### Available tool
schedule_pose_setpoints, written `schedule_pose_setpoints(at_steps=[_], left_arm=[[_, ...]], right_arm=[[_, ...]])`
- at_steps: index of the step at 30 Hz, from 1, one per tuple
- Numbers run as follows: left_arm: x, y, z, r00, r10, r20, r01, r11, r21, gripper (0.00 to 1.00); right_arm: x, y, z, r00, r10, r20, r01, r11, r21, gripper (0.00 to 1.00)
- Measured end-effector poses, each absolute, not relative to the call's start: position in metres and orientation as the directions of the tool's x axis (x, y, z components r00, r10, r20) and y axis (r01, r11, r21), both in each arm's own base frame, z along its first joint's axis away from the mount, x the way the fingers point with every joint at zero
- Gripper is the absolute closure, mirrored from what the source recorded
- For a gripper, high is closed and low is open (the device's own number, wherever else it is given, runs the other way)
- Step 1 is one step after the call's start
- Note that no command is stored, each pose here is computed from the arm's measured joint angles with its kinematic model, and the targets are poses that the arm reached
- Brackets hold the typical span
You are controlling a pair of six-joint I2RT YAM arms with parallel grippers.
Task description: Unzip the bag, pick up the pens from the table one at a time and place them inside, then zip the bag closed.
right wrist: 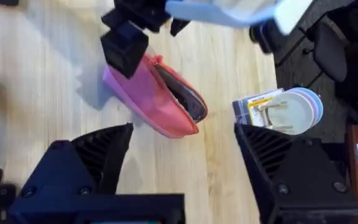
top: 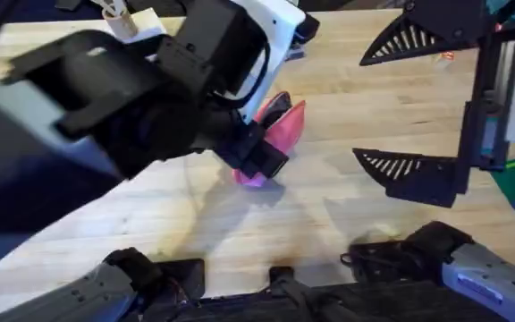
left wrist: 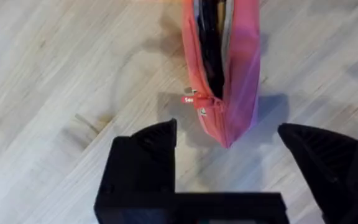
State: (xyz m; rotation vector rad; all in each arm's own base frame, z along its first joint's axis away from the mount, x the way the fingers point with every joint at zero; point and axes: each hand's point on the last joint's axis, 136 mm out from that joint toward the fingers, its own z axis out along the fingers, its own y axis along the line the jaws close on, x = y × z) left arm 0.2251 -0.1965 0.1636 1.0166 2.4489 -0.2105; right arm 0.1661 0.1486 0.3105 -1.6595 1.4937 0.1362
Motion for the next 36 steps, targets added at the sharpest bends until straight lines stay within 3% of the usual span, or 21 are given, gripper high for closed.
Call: schedule_pose_setpoints(at_steps=[6,14,21,30,36], left_arm=[[0.219,-0.187,0.188,-0.541,0.607,-0.582,0.707,0.703,0.076,0.008],[0.192,-0.152,0.174,-0.471,0.556,-0.685,0.675,0.727,0.127,0.008],[0.186,-0.109,0.187,-0.439,0.475,-0.763,0.562,0.807,0.179,0.01],[0.185,-0.096,0.179,-0.471,0.489,-0.734,0.551,0.813,0.188,0.01],[0.191,-0.091,0.182,-0.422,0.55,-0.721,0.564,0.782,0.267,0.008]], right_arm=[[0.166,0.149,0.311,0.273,-0.754,-0.598,-0.849,0.104,-0.518,0.003],[0.166,0.149,0.311,0.272,-0.754,-0.598,-0.849,0.104,-0.518,0.003],[0.167,0.149,0.311,0.275,-0.753,-0.598,-0.848,0.104,-0.52,0.003],[0.165,0.15,0.312,0.28,-0.745,-0.605,-0.85,0.101,-0.517,0.003],[0.163,0.154,0.313,0.288,-0.73,-0.619,-0.857,0.091,-0.506,0.003]])
